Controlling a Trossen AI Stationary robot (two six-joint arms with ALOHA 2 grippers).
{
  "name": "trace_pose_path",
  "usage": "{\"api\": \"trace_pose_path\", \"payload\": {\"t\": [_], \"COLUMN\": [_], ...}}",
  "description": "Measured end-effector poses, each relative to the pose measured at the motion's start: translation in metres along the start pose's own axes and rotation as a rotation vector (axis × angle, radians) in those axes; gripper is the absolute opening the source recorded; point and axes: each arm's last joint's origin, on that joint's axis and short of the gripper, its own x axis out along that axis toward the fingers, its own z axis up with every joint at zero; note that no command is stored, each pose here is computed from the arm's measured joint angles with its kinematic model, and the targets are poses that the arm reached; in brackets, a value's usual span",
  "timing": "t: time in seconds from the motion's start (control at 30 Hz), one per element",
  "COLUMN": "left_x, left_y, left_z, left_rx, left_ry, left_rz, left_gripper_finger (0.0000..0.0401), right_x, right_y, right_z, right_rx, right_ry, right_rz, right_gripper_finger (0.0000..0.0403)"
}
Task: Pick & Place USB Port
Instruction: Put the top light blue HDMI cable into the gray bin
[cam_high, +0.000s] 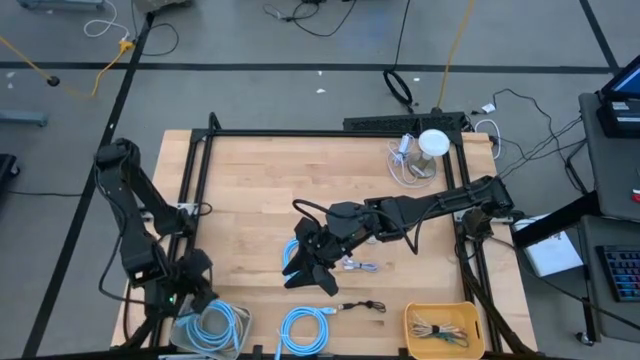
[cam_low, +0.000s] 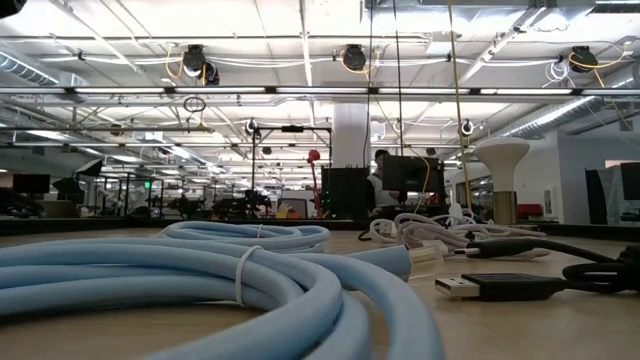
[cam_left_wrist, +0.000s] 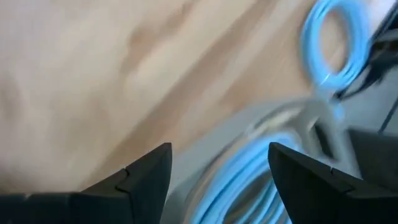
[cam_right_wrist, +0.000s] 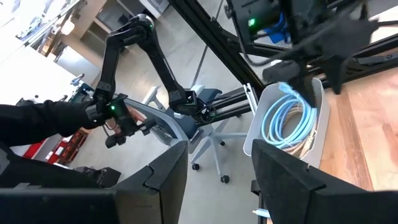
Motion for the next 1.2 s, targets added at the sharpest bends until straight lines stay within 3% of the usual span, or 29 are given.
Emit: {"api": "trace_pose_path", "payload": {"t": [0.13,0.3,0.47,0.6,0.7,0.8,1.0,1.2], "left_x": [-0.018,-0.03,-0.022,-0.015,-0.009,0.006,0.057,0.115], "left_y": [-0.002,0.012,0.016,0.008,0.002,-0.003,-0.017,-0.014], "left_z": [0.021,0.049,0.077,0.105,0.131,0.158,0.197,0.205], "left_rx": [0.015,0.02,0.05,0.12,0.119,0.106,0.095,0.111], "left_ry": [-0.123,-0.228,-0.292,-0.336,-0.336,-0.27,-0.172,0.008], "left_rz": [-0.043,0.072,0.15,0.132,0.106,0.057,-0.055,-0.056], "left_gripper_finger": [0.0271,0.0251,0.0153,0.0064,0.004,0.0062,0.0186,0.028], "right_x": [0.0,0.0,0.0,0.0,0.0,0.001,0.004,-0.004], "right_y": [0.0,0.0,-0.003,-0.005,-0.007,-0.005,0.002,0.019], "right_z": [0.0,0.0,-0.005,-0.008,-0.012,-0.014,-0.02,-0.024], "right_rx": [0.0,0.002,0.008,0.014,0.018,0.016,0.017,0.008], "right_ry": [0.0,0.005,0.043,0.074,0.088,0.084,0.098,0.096], "right_rz": [0.0,-0.004,-0.037,-0.066,-0.105,-0.115,-0.105,-0.086], "right_gripper_finger": [0.0171,0.0171,0.0171,0.0171,0.0171,0.0171,0.0171,0.0171]}}
